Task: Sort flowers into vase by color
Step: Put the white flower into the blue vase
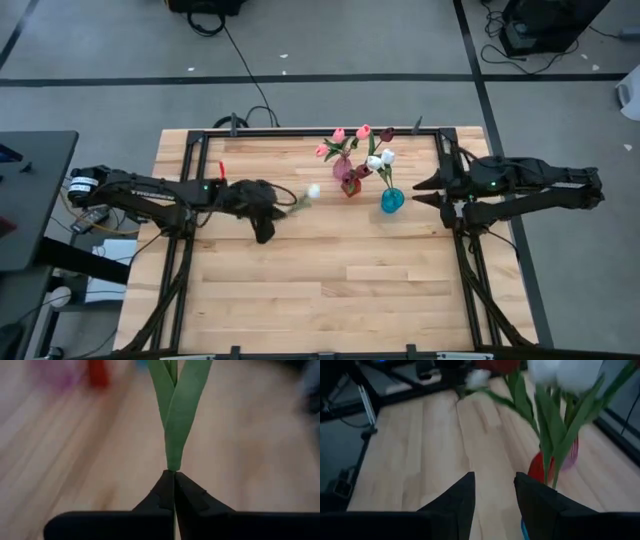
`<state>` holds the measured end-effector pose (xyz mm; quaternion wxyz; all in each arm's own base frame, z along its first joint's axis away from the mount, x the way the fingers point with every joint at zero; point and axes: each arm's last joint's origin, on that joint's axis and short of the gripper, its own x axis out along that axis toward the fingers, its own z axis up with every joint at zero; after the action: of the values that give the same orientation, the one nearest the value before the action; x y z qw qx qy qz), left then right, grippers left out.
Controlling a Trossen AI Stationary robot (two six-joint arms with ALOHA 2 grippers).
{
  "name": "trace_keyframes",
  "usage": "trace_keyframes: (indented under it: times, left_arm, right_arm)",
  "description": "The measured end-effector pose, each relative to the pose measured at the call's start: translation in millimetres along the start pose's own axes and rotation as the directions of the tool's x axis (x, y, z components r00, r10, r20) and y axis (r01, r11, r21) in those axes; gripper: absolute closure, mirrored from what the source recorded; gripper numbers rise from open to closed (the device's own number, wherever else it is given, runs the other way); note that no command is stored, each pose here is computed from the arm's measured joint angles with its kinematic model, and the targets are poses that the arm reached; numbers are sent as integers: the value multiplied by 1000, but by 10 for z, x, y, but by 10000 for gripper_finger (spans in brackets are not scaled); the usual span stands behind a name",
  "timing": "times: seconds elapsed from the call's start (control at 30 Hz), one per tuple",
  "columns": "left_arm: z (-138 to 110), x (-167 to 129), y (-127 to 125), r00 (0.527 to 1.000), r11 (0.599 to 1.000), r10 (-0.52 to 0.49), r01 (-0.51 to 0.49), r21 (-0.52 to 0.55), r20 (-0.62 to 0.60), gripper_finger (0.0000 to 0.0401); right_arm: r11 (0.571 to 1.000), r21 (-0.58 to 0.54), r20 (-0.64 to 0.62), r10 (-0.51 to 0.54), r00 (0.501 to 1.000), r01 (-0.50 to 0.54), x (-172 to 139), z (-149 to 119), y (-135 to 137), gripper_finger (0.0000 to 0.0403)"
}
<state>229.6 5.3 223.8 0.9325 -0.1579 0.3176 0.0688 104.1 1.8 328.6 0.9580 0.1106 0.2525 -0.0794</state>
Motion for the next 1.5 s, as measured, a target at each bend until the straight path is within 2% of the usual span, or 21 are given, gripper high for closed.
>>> trace_keyframes:
  times: [0.07,0.17,0.27,0.33,0.4,0.47,0.57,0.63,0.8,0.93,1.03,1.17,1.33,1.5]
  left_arm:
    - [127,30,-108,985,990,-120,108,95,126,397]
    - [254,94,-242,931,952,-266,213,218,252,397]
    - [294,232,-360,871,900,-383,277,336,309,397]
    - [330,300,-445,820,873,-425,260,413,383,396]
    - [365,355,-496,776,872,-420,200,447,470,396]
    - [396,389,-500,751,895,-373,135,426,545,396]
    - [471,398,-455,730,930,-287,56,364,620,396]
    - [522,424,-438,727,937,-271,50,345,631,396]
    - [722,597,-631,716,921,-327,96,377,617,396]
    - [899,832,-869,706,902,-362,102,419,609,396]
    - [1060,977,-1009,682,900,-353,61,431,640,396]
    - [1271,1181,-1113,645,909,-296,-35,415,704,396]
    - [1487,1499,-1128,583,907,-241,-149,394,776,396]
    - [1630,1797,-995,538,899,-204,-228,375,818,396]
  right_arm:
    - [1000,-5,30,10,1000,-10,2,27,21,252]
    - [997,-37,86,75,993,-72,87,44,74,252]
    - [986,-85,145,156,977,-145,219,45,138,252]
    - [981,-99,182,185,966,-170,314,38,174,252]
    - [978,-109,200,198,959,-179,393,32,202,252]
    - [976,-118,202,203,958,-182,447,43,226,252]
    - [978,-119,178,189,966,-169,508,32,244,252]
    - [981,-118,175,176,969,-156,527,29,252,252]
    - [991,-94,180,112,977,-96,551,25,245,252]
    - [999,-28,184,-26,982,31,443,47,180,252]
    - [990,8,161,-138,977,139,301,45,105,252]
    - [961,48,175,-277,945,273,170,8,4,252]
    - [957,52,159,-289,944,284,115,-31,-34,252]
    - [959,69,141,-283,949,276,98,-59,-42,252]
